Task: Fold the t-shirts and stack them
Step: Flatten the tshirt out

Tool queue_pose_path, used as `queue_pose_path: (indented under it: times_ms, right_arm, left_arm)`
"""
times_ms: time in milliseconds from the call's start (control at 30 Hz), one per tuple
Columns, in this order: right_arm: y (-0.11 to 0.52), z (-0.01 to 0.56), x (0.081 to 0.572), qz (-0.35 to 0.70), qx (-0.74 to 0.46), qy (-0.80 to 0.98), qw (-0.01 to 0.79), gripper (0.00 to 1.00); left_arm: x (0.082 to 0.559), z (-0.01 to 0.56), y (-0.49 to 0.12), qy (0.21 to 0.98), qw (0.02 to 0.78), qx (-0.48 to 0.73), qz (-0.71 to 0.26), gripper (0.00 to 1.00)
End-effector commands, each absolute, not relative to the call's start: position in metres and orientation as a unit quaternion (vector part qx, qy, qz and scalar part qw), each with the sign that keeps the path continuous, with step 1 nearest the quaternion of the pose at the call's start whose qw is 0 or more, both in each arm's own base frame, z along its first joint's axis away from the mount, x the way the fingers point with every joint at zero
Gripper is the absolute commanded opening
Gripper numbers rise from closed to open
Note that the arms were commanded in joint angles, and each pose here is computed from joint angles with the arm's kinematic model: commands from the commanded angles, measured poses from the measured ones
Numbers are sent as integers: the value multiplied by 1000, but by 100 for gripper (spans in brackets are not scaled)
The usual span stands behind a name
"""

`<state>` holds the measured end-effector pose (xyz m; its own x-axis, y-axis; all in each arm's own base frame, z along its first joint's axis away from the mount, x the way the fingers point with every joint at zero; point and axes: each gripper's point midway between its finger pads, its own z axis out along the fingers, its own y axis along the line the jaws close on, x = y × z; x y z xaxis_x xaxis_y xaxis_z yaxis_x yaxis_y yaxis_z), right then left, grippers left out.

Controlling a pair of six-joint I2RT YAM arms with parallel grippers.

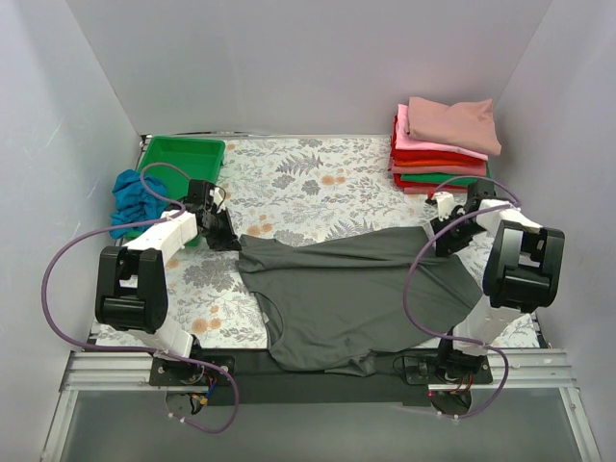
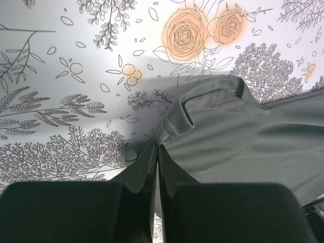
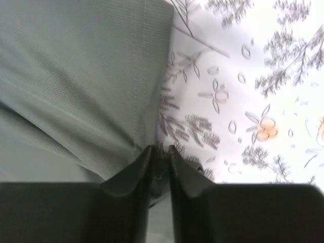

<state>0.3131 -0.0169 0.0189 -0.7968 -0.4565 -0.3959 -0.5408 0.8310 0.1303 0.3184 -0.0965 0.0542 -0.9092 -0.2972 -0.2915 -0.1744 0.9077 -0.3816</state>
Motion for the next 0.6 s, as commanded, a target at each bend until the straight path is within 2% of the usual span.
queue_pose_path:
  times_ms: [0,33,233,367,567]
  right_arm:
    - [-16,43,330,138,-268,933,195,31]
    - [-12,49,340,147,-265,930,207,37]
    - [18,69,404,235,-227,912,246,43]
    - [38,50,407,285,-210,911,210,45]
    - [39,33,393,285,-204,919,180,47]
  left_arm:
    - [317,64,-98,957,185,-121,-190,0]
    - [316,64,-98,956,185,-121,-190,0]
    - [315,63,-98,957,182,-122,-189,0]
    - [315,63,-98,957,183,-121,-188,0]
    - [316,60,-99,958,178,-120,-190,0]
